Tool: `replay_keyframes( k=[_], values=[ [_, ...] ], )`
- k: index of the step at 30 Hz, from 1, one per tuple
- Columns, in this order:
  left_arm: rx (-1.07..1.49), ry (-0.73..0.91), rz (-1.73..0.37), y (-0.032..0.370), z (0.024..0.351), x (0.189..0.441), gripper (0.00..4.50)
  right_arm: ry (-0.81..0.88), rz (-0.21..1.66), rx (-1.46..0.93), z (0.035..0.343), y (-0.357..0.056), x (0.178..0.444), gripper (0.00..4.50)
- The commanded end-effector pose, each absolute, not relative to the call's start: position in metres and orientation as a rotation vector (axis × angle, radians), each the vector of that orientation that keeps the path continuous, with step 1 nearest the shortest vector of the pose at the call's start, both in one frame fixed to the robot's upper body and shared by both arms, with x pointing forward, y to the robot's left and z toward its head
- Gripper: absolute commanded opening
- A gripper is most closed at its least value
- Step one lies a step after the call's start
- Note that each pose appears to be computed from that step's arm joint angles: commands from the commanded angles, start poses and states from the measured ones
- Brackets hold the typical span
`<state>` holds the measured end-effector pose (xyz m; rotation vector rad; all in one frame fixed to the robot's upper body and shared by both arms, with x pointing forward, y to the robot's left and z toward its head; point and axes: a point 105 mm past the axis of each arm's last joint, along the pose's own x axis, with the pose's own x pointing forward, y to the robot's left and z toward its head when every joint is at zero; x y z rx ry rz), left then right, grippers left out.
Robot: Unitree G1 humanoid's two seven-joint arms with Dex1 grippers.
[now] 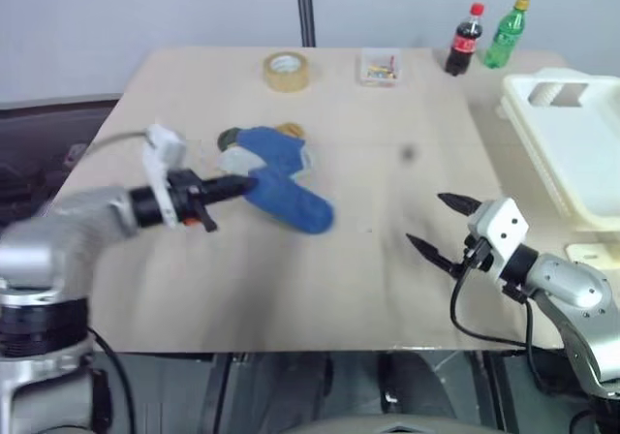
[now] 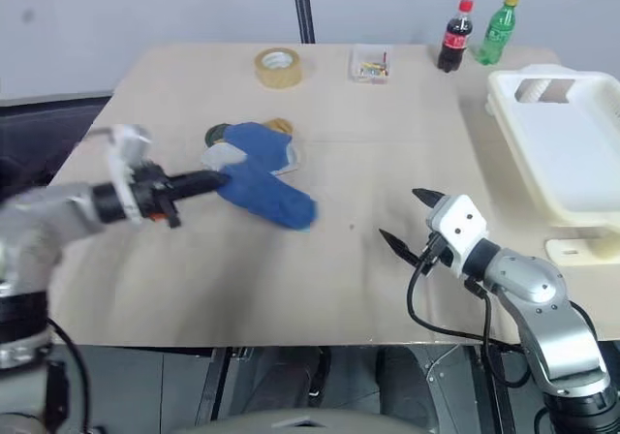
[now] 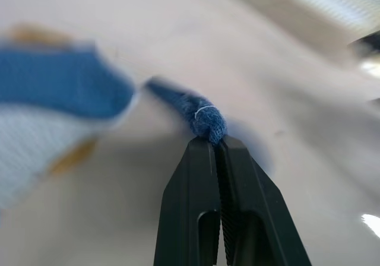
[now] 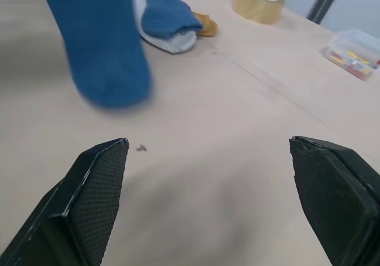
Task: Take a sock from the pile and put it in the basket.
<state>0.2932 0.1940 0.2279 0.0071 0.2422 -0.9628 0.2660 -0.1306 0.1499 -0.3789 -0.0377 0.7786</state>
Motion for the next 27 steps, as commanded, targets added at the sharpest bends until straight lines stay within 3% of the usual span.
replay_keyframes(
  k=[1, 7, 10, 12, 19, 26, 27],
  values=[
    [-0.005, 0.361, -1.133, 0.136, 0.213, 0.29, 0.04, -0.095, 0.769, -0.388, 0.162, -0.128, 0.267, 4.5],
    [0.037, 0.51, -1.229, 0.054, 0.145, 0.307, 0.04, -0.072, 0.742, -0.405, 0.161, -0.131, 0.264, 4.5],
    [0.053, 0.491, -1.239, 0.04, 0.138, 0.312, 0.76, -0.061, 0.73, -0.395, 0.159, -0.131, 0.261, 4.5],
    [0.062, 0.43, -1.217, 0.052, 0.15, 0.316, 1.58, -0.05, 0.737, -0.358, 0.158, -0.127, 0.259, 4.5],
    [0.16, 0.364, -1.1, 0.106, 0.156, 0.319, 1.58, 0.009, 0.758, -0.321, 0.137, -0.1, 0.279, 4.5],
    [0.272, 0.405, -0.976, 0.118, 0.112, 0.322, 1.58, 0.135, 0.76, -0.338, 0.098, -0.097, 0.296, 4.5],
    [0.271, 0.428, -0.966, 0.119, 0.101, 0.319, 1.63, 0.159, 0.768, -0.377, 0.09, -0.1, 0.296, 4.11]
  ],
)
